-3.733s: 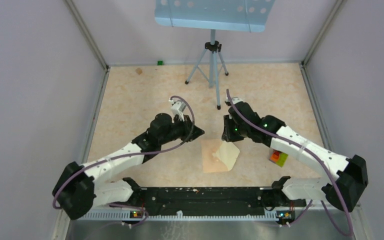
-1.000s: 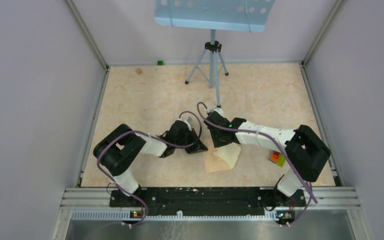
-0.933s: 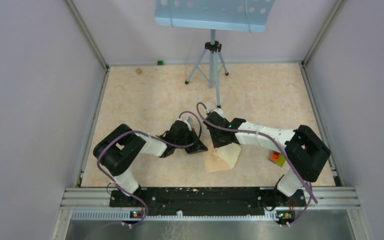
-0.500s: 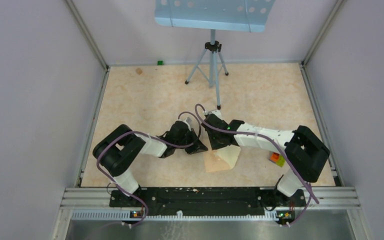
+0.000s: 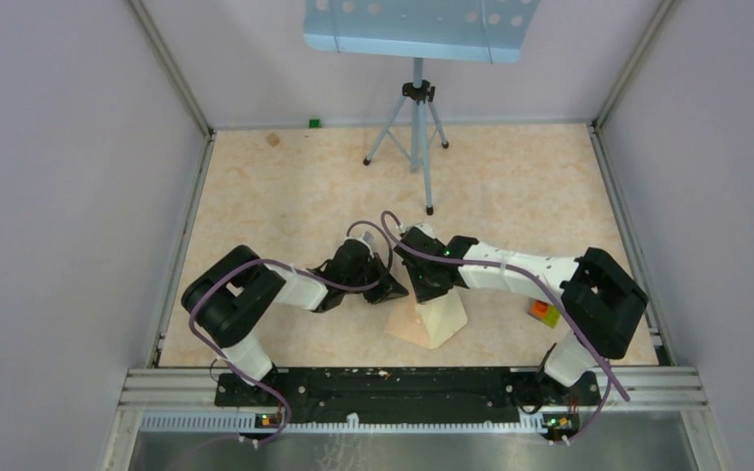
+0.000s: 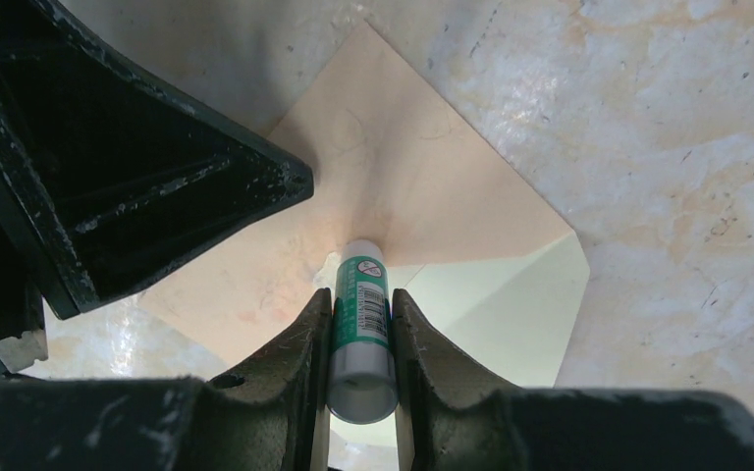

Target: Place the letter into the envelope and seal it

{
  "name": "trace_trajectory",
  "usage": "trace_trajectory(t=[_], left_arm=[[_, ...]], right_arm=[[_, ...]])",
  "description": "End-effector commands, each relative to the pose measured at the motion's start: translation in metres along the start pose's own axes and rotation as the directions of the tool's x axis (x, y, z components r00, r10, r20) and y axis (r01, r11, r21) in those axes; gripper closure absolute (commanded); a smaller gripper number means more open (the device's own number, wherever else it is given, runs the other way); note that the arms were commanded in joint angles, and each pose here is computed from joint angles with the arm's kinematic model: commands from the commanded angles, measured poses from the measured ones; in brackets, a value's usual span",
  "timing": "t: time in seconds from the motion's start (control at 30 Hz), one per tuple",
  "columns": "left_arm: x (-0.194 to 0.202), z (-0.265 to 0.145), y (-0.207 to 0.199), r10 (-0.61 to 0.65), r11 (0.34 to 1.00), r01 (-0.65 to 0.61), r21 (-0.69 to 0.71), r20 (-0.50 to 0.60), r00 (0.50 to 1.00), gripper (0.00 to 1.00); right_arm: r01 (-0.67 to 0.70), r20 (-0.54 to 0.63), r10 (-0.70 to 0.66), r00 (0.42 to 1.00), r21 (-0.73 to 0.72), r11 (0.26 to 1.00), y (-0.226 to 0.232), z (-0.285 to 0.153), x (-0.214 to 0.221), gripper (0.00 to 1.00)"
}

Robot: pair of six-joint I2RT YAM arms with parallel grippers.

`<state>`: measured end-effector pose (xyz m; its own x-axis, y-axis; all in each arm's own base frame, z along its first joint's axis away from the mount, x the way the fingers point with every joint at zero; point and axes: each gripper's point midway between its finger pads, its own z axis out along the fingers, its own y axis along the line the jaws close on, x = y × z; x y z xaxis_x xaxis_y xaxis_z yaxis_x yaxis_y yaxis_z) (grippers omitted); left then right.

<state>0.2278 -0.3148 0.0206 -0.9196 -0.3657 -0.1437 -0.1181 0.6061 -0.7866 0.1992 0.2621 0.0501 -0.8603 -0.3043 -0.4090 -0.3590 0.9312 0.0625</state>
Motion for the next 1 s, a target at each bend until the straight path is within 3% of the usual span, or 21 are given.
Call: trace_trajectory(t=[0.0, 0.3, 0.53, 0.7, 0.97], left_arm=[[0.000, -0.002, 0.036, -0.019, 0.992, 0.025, -0.127, 0.046, 0.999, 1.00], [0.002, -0.015, 0.001, 0.114, 0.992, -0.113, -0.048, 0.003, 0.994, 1.00], [0.015, -0.032, -0.011, 0.180, 0.984, -0.180, 0.015, -0.052, 0.982, 0.87], [0.032, -0.029, 0.000, 0.141, 0.990, -0.139, 0.023, -0.107, 0.984, 0.94], [0.048, -0.017, 0.045, 0.037, 0.990, -0.053, -0.129, -0.126, 0.991, 1.00]], right_arm=[[0.056, -0.101, -0.056, 0.993, -0.003, 0.998, 0.000, -0.015, 0.023, 1.00], [0.042, -0.083, -0.041, 0.996, 0.010, 0.999, 0.002, -0.006, 0.018, 1.00], [0.036, -0.059, -0.036, 0.998, 0.000, 0.999, 0.009, -0.008, 0.007, 1.00], [0.029, -0.035, -0.029, 0.999, -0.004, 1.000, 0.011, -0.015, -0.001, 1.00], [0.008, 0.011, -0.008, 1.000, -0.019, 1.000, 0.013, -0.026, -0.013, 1.00]])
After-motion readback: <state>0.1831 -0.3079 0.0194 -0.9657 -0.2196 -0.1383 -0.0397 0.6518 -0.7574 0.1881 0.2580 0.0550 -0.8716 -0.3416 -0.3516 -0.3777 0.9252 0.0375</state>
